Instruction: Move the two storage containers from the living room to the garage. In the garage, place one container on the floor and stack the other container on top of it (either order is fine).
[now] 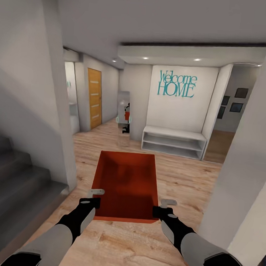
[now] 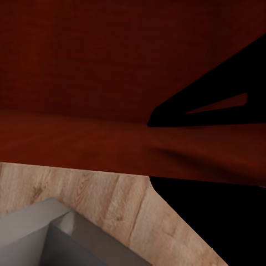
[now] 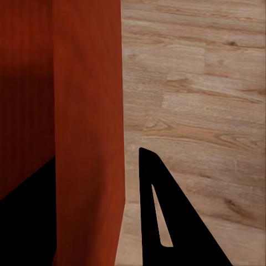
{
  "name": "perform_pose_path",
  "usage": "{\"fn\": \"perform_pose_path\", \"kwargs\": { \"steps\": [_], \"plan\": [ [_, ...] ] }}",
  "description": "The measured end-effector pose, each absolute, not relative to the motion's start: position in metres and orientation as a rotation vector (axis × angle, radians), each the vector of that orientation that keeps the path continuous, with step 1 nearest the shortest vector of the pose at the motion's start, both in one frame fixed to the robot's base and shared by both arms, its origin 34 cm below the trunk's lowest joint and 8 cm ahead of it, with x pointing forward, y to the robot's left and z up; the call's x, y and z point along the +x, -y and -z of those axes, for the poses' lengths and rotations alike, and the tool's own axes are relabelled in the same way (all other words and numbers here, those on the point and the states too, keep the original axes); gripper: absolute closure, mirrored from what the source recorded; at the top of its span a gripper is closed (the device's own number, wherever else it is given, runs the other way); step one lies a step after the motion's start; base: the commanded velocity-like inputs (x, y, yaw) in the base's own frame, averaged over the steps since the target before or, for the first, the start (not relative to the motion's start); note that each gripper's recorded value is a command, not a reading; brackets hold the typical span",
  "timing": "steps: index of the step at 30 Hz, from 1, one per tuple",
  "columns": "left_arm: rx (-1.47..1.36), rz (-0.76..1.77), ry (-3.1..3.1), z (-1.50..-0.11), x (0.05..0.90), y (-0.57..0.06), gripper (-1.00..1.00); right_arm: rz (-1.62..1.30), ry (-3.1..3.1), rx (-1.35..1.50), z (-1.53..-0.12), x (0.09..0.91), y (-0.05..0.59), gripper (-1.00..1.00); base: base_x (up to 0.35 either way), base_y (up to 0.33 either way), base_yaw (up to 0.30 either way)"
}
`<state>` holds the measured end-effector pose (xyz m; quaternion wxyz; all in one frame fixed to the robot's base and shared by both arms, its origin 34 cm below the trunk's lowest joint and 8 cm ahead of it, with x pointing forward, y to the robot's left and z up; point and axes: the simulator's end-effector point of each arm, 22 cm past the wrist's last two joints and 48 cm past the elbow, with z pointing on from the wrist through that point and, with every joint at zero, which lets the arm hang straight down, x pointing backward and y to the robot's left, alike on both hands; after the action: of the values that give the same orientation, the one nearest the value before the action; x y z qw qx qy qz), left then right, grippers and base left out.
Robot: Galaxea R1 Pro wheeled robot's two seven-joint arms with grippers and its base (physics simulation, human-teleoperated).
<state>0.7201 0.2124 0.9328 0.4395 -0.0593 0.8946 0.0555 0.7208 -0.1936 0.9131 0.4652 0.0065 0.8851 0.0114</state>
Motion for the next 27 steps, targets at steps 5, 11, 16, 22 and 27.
{"fn": "perform_pose_path", "kwargs": {
  "steps": [5,11,16,22,27],
  "plan": [
    [-0.147,-0.138,-2.221,-0.9331,0.7204,-0.2127,1.00,-0.028,-2.172,0.017,-0.9134,0.7209,0.1932,1.00,0.325,0.000,0.000],
    [-0.147,-0.138,-2.221,-0.9332,0.7204,-0.2125,1.00,-0.028,-2.172,0.017,-0.9134,0.7210,0.1935,1.00,0.324,0.000,0.000],
    [-0.147,-0.138,-2.222,-0.9330,0.7203,-0.2125,1.00,-0.028,-2.173,0.017,-0.9133,0.7209,0.1935,1.00,0.325,0.000,0.000],
    [-0.146,-0.138,-2.222,-0.9329,0.7202,-0.2125,1.00,-0.028,-2.173,0.017,-0.9131,0.7208,0.1934,1.00,0.324,0.000,0.000],
    [-0.146,-0.138,-2.222,-0.9329,0.7202,-0.2123,1.00,-0.028,-2.173,0.017,-0.9131,0.7208,0.1937,1.00,0.324,0.000,0.000]
  ]
}}
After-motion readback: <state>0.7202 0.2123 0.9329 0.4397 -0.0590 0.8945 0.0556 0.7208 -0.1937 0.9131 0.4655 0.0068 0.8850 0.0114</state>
